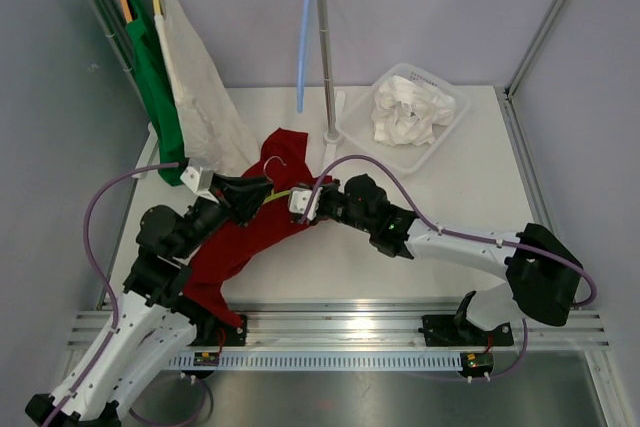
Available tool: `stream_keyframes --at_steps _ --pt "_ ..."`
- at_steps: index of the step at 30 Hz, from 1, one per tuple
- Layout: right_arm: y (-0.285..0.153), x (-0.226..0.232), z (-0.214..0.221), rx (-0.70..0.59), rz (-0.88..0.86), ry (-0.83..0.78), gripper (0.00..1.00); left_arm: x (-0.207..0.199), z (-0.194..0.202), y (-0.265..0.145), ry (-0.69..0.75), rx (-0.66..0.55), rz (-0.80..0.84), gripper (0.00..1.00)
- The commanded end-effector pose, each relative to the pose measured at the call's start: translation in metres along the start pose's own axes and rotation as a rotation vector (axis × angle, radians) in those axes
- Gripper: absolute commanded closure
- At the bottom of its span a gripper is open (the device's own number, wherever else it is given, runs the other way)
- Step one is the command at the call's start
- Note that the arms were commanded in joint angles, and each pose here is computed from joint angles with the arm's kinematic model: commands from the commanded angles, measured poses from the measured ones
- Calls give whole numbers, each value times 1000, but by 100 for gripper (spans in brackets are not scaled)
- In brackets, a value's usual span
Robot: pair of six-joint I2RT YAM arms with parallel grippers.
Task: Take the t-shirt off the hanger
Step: Remove the tshirt from the hanger
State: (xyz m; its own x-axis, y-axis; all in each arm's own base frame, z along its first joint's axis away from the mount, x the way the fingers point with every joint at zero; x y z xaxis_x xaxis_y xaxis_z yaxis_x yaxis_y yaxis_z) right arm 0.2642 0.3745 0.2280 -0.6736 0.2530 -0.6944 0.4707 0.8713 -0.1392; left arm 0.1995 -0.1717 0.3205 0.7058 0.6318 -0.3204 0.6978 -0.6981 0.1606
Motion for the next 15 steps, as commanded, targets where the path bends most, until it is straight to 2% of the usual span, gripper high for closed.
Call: stream_keyframes --at_steps 1,5,12,15 --pt "-11 -42 -76 -223 142 -102 100 4 -8 7 18 17 -28 69" --pt "-10 -35 -82 -269 168 -220 100 11 -1 15 7 64 -56 70" --pt "-5 -23 -79 -264 133 -476 100 9 -12 10 20 24 -71 69" --pt "-3 -23 -80 -246 111 -499 100 7 -14 6 24 14 -64 68"
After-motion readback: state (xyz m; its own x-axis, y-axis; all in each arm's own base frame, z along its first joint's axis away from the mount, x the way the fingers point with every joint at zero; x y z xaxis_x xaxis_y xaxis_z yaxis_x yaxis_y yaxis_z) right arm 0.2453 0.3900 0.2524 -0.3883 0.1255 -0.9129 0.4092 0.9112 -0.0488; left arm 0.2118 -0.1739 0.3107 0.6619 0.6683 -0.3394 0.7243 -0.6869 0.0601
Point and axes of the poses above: each gripper's point midway between its finger pads, its own y axis out along the fingers, its own x axis along the line the jaws close on, z = x × y, the point moved 1 cm from there along -y, back along the fingers, and after that the axes turned 3 degrees about -y, right-handed, at the moved point
